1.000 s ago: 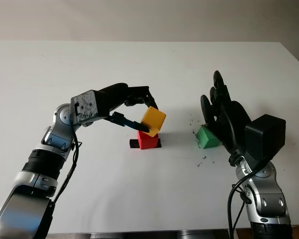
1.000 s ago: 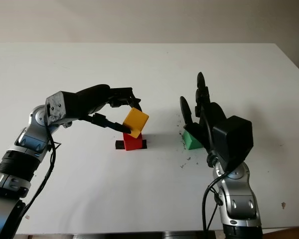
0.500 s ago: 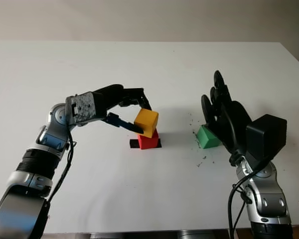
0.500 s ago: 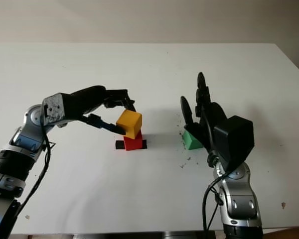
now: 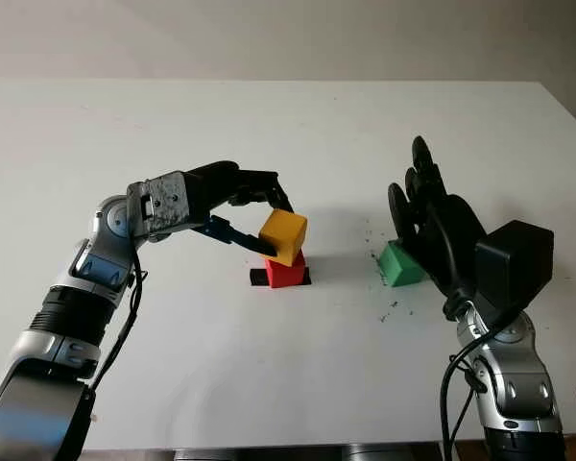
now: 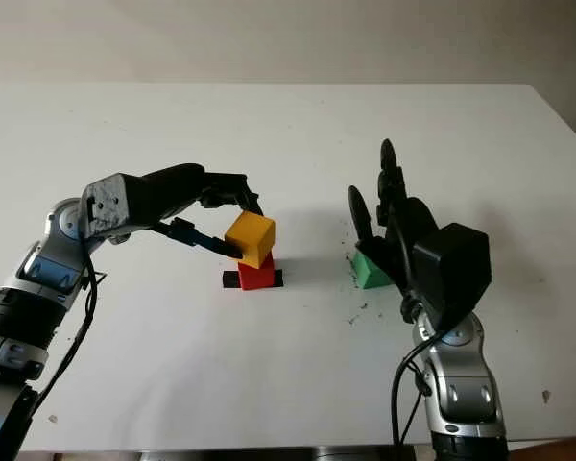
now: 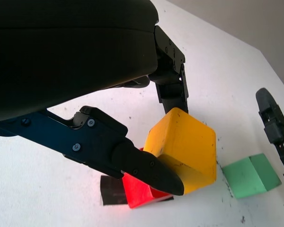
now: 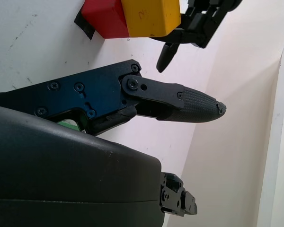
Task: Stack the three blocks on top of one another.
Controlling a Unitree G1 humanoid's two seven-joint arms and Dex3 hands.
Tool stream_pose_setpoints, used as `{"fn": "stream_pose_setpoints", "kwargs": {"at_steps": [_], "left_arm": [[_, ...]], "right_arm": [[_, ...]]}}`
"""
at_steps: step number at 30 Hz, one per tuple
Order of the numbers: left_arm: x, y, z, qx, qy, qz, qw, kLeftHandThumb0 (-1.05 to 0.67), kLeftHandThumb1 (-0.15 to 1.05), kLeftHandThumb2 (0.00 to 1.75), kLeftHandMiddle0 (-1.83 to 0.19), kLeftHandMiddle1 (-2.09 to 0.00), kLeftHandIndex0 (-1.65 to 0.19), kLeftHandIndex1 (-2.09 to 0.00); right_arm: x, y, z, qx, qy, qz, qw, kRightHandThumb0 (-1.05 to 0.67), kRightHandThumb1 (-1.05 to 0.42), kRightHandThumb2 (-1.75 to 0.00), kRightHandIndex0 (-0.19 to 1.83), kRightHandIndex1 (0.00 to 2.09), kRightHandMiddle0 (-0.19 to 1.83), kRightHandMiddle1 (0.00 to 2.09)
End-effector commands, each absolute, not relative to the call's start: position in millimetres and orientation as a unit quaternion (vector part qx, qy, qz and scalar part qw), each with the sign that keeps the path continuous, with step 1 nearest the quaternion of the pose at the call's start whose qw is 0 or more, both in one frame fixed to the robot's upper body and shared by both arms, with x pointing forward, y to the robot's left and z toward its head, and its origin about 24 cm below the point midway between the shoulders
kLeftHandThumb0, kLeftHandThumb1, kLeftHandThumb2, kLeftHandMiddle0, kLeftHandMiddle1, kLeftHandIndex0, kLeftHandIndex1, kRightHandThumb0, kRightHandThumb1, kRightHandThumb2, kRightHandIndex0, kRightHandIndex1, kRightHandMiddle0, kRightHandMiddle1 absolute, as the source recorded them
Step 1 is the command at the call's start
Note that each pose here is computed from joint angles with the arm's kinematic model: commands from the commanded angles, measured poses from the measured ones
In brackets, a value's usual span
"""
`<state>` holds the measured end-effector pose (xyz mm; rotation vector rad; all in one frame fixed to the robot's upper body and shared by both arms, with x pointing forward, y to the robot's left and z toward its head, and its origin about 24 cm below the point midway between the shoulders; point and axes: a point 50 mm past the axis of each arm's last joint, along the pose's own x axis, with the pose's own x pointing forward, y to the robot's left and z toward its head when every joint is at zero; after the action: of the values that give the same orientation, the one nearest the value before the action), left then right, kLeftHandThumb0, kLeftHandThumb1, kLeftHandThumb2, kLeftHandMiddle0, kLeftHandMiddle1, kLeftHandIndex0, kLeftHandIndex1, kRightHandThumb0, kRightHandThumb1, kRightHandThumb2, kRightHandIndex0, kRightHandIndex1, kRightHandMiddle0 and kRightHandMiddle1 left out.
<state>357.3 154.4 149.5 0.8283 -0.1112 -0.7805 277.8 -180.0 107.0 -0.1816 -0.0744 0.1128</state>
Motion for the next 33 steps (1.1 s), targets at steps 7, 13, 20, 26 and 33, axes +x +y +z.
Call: {"fn": "stream_pose_setpoints", "kwargs": {"at_steps": [7,13,20,26,33], "left_arm": [[351.9,152.6,151,0.4,-0.06,-0.386,0.829,-0.62,0.93,0.05,-0.11,0.0,-0.15,-0.85],[349.2,153.6,151,0.417,-0.07,-0.387,0.819,-0.62,0.92,0.05,-0.01,-0.04,-0.09,-0.55],[347.9,155.1,151,0.429,-0.073,-0.384,0.815,-0.6,0.89,0.05,0.07,-0.04,-0.07,-0.23],[346.8,160.8,158,0.42,-0.09,-0.382,0.818,-0.74,0.88,0.05,0.19,0.0,0.17,-0.03],[341.2,187.4,179,0.329,-0.13,-0.324,0.877,-0.9,0.98,0.11,0.19,0.0,0.19,0.0]], "right_arm": [[279,-180,111,-0.094,-0.043,0.056,0.993,-0.69,-1.05,-0.61,-0.19,0.0,-0.19,0.0],[279,-180,111,-0.092,-0.046,0.059,0.993,-0.68,-1.05,-0.61,-0.19,0.0,-0.19,0.0],[279,-181,111,-0.091,-0.047,0.06,0.993,-0.68,-1.05,-0.61,-0.19,0.0,-0.19,0.0],[279,-180,111,-0.1,-0.043,0.058,0.992,-0.69,-1.05,-0.62,-0.19,0.0,-0.19,0.0],[278,-182,114,-0.115,-0.044,0.056,0.991,-0.7,-1.05,-0.6,-0.19,0.0,-0.19,0.0]]}}
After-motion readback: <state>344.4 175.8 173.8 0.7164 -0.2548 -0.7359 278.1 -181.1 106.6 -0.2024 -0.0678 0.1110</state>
